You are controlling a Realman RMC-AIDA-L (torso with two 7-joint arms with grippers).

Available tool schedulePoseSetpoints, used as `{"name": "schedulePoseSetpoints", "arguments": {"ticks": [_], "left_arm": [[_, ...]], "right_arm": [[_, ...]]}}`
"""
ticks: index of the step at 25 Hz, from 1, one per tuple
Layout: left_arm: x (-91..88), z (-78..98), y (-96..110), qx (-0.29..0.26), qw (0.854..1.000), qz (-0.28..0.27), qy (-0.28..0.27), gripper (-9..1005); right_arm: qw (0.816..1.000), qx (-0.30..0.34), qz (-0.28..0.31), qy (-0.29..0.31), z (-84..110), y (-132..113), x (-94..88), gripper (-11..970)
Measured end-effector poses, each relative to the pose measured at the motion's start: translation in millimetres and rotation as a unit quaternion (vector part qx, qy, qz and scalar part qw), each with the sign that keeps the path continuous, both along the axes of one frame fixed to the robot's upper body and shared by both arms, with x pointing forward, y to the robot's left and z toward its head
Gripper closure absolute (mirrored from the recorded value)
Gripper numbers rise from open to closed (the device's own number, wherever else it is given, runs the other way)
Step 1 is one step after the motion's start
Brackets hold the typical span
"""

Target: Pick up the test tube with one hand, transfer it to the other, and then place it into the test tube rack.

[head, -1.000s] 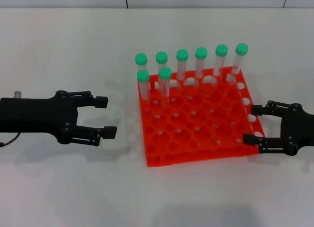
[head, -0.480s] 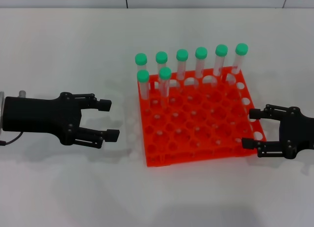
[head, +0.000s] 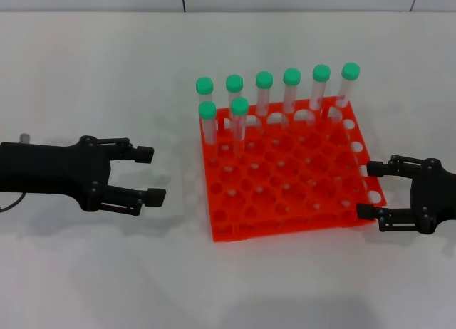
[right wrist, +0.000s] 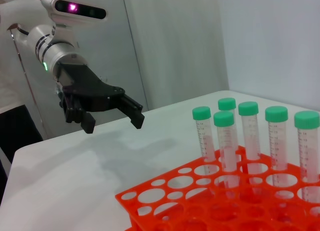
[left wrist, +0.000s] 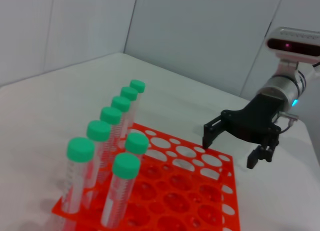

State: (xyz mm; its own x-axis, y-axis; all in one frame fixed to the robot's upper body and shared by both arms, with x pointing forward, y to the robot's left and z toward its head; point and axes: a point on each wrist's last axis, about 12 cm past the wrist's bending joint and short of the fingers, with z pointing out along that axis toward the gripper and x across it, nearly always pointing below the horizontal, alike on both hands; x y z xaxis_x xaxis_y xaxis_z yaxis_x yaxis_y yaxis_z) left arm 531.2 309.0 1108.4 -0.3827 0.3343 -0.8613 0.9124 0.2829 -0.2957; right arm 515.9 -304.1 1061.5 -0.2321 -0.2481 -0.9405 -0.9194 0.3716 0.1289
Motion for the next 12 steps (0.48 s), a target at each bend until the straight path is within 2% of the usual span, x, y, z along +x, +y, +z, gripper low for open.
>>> {"name": "schedulePoseSetpoints", "arguments": {"ticks": [12], "left_arm": [[-8.6,-6.0,13.7,0.002,1.0,0.028,0.01,106]], "right_arm": [[1.0,-0.005,-0.002,-0.003,1.3,-2.1,2.3,134]]}}
